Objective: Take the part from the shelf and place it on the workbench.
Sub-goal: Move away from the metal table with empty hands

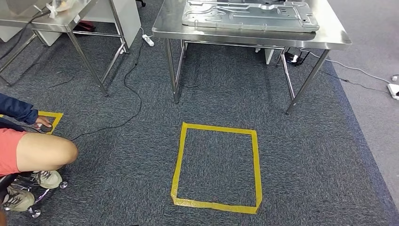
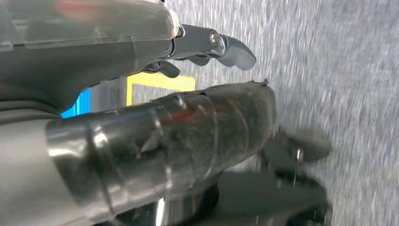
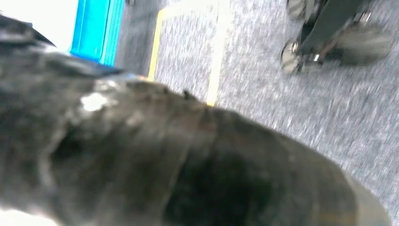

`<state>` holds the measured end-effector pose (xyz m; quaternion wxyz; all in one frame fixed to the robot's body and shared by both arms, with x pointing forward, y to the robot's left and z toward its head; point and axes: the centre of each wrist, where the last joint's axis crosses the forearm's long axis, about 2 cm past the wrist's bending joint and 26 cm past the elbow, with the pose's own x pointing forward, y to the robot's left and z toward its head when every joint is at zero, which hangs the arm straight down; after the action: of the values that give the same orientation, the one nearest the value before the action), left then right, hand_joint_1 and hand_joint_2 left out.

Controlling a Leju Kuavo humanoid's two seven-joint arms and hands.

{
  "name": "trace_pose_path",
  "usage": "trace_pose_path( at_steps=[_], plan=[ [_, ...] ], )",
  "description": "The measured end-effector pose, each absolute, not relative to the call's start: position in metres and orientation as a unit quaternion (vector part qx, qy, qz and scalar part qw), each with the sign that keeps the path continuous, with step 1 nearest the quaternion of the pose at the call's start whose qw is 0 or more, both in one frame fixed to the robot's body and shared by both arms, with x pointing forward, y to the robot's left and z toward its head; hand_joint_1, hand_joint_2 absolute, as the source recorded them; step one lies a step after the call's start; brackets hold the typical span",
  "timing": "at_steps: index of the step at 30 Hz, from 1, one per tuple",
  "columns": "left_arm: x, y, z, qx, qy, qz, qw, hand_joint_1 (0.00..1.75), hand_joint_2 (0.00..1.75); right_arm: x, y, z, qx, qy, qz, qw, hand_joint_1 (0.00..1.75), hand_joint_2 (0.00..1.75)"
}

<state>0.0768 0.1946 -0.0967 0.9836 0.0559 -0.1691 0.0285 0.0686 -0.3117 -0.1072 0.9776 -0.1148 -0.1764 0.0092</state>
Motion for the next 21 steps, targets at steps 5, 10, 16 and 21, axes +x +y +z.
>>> trace_pose_path(
  at_steps=[5, 10, 16, 21],
  plan=[
    [0.079, 0.247, -0.104, 0.073, -0.155, 0.028, 0.985, 0.0, 0.0, 0.067, -0.314, -0.108, -0.102, -0.182, -0.009, 0.978, 0.0, 0.0],
    [0.08, 0.268, -0.105, 0.103, -0.15, 0.018, 0.983, 0.0, 0.0, 0.066, -0.314, -0.108, -0.097, -0.182, -0.017, 0.978, 0.0, 0.0],
    [0.082, 0.275, -0.105, 0.114, -0.141, 0.001, 0.984, 0.0, 0.0, 0.068, -0.316, -0.107, -0.094, -0.184, -0.021, 0.978, 0.0, 0.0],
    [0.081, 0.278, -0.105, 0.109, -0.147, 0.0, 0.983, 0.0, 0.0, 0.067, -0.317, -0.108, -0.095, -0.182, -0.018, 0.979, 0.0, 0.0]
  ],
)
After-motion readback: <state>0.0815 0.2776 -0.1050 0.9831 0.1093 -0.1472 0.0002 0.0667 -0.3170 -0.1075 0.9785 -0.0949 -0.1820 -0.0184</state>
